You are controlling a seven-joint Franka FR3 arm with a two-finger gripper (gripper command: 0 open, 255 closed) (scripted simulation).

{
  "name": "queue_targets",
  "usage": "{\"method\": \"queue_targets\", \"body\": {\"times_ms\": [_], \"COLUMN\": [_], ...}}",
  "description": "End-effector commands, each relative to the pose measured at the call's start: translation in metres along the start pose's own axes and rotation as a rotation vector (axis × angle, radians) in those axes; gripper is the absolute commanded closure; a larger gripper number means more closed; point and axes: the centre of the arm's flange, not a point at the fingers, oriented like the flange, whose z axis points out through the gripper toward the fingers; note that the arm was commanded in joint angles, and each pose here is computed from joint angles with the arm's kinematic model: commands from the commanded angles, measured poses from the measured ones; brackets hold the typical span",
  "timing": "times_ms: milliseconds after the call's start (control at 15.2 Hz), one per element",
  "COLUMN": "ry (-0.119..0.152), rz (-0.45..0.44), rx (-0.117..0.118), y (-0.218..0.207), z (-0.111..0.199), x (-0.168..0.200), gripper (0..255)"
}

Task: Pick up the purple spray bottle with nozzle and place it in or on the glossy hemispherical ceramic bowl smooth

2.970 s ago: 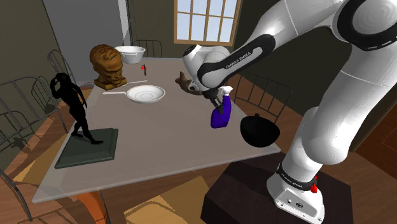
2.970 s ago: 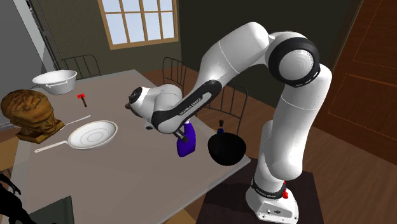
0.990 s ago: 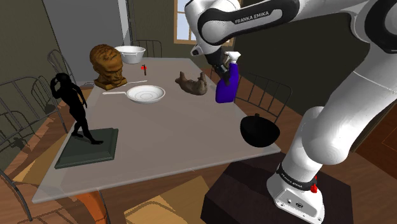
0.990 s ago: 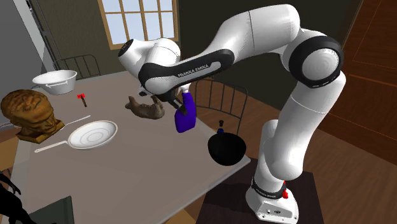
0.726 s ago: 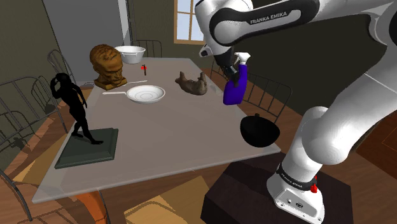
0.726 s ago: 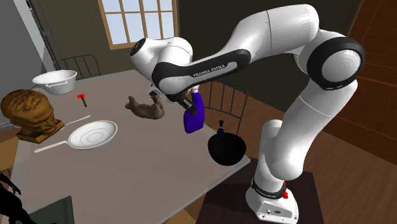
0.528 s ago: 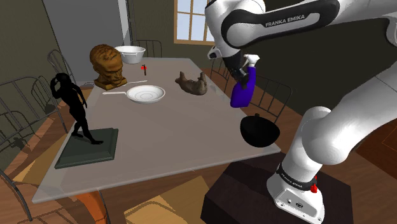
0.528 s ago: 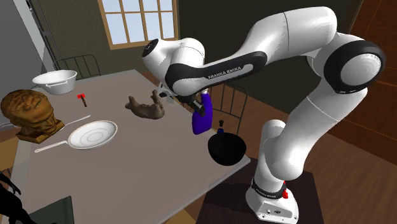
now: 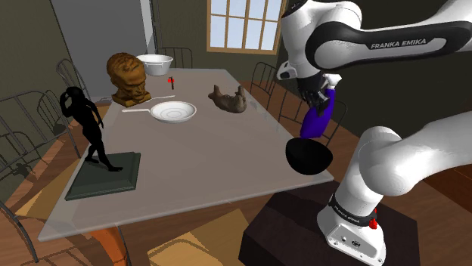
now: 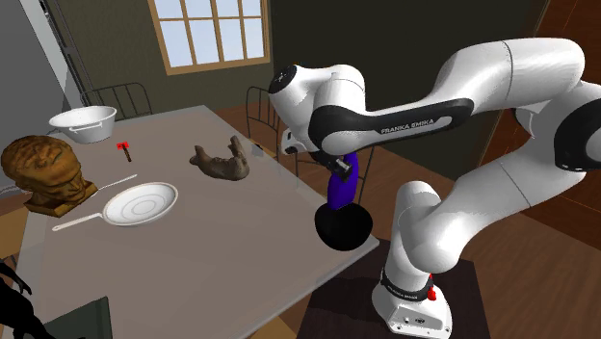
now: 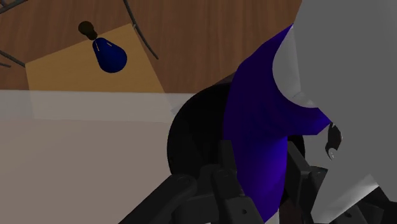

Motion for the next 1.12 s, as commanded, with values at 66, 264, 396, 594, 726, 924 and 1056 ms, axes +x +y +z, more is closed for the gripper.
{"method": "queue_targets", "body": {"times_ms": [66,264,396,594,726,924,1056], "ry": [0.000,0.000,0.000,0.000,0.000,0.000,0.000], "rz": [0.000,0.000,0.000,0.000,0.000,0.000,0.000], "rx": [0.000,0.000,0.000,0.000,0.000,0.000,0.000], "y": [-0.004,-0.004,-0.004,-0.004,-0.005,-0.005,-0.005], "z": [0.015,0.028,0.037,0.050,0.055,0.055,0.055], "x": [0.001,0.010,0.015,0.024,0.027,0.027,0.027], "gripper": [255,255,255,255,255,255,255]}}
